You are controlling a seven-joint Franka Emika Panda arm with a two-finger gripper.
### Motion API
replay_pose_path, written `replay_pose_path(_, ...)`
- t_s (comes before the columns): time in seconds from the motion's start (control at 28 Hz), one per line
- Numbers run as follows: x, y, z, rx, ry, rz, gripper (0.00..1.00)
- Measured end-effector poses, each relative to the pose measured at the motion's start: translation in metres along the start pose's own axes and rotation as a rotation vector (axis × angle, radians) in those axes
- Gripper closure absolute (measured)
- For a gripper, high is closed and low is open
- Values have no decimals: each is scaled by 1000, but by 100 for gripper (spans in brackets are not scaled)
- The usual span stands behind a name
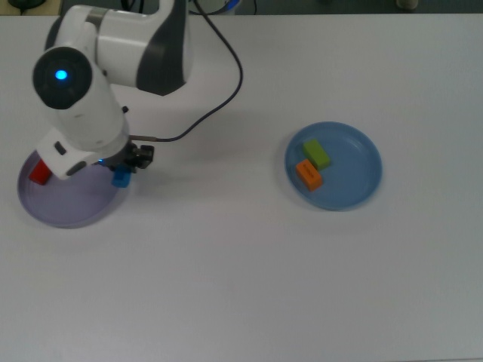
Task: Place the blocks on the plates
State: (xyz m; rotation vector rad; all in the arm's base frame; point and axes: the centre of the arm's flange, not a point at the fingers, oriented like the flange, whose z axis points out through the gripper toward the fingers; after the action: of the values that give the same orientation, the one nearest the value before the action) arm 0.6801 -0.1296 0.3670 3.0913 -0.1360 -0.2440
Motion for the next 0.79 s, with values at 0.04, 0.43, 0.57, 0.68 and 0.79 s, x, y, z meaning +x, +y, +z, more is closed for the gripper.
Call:
replay_pose_path(0.04,-1,8,2,1,-3,11,63)
replay_pose_path(0.43,-4,63,39,15,-48,55,63)
replay_pose_path(0.57,1,64,40,11,-19,55,63)
replay_pose_path(0.68,1,66,40,11,-17,58,61)
replay_pose_path(0.79,0,67,40,10,-16,60,52)
